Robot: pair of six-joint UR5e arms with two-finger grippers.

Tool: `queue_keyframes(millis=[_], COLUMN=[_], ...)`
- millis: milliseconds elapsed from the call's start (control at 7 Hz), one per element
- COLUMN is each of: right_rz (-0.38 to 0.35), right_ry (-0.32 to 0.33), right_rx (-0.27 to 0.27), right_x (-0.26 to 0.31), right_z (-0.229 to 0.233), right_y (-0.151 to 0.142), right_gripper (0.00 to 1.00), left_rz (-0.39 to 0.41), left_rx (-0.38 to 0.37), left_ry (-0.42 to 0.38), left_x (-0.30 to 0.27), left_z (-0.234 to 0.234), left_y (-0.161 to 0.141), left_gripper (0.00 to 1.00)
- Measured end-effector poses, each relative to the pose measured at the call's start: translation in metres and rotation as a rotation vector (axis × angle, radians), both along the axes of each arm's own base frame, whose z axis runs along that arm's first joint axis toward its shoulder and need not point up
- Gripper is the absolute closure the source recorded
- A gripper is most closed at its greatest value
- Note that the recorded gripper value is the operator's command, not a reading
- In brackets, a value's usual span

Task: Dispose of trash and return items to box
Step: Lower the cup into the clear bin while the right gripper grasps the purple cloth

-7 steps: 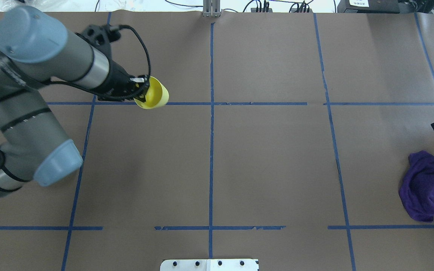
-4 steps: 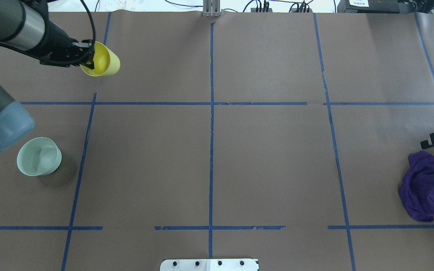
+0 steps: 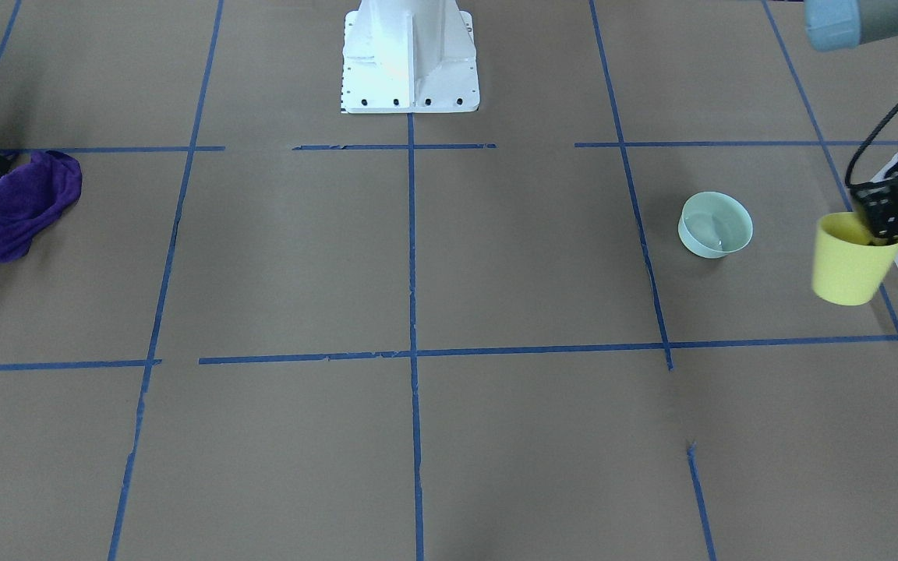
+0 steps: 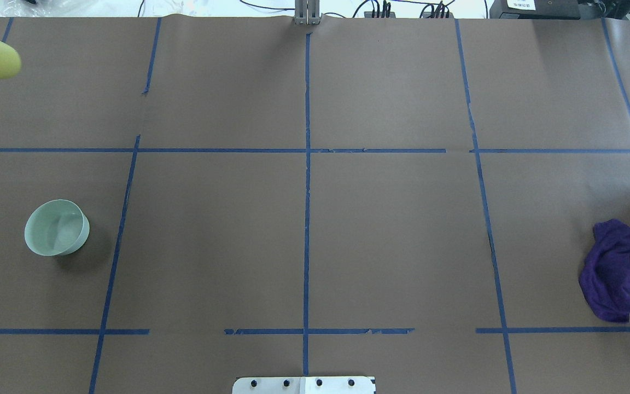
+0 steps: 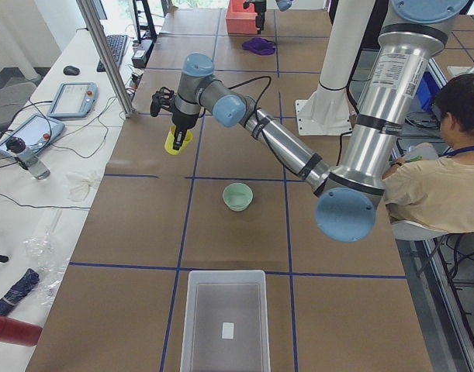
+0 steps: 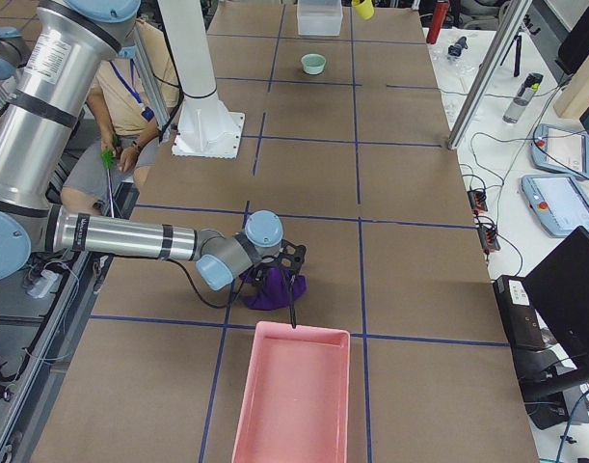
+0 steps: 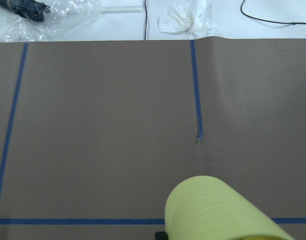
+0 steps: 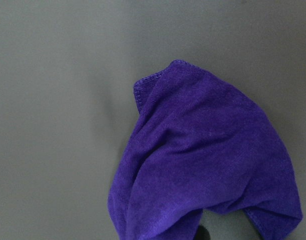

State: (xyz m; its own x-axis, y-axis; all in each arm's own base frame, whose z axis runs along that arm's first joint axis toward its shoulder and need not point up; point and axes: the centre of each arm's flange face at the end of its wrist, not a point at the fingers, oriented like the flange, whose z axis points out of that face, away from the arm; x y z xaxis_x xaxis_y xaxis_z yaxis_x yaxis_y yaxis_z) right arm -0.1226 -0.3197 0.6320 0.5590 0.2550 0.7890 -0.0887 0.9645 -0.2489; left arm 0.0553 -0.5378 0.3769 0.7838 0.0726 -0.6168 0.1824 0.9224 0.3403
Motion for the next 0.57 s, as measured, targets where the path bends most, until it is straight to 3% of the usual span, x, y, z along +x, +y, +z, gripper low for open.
queue_keyframes(millis=[143,286,571], right_rz=[-0.015,-0.027,-0.038], right_ry=[0.014,0.019,0.023], right_rx=[0.005,0.012,0.026], right_x=[-0.016,-0.03,-0.039], right_z=[0.001,0.002,0.009], right_y=[-0.004,-0.011,-0.016], right_gripper=[0.1,0.99,1.0], left_rz=[0.038,0.086,0.157], left_rx=[0.028,0.047,0.049], left_ry=[-0.065,-0.121,-0.186], left_x=[-0.039,-0.068,-0.101], left_z=[0.031,0.06,0.105], left_y=[0.013,0.027,0.054], left_gripper=[1.0,1.0,1.0])
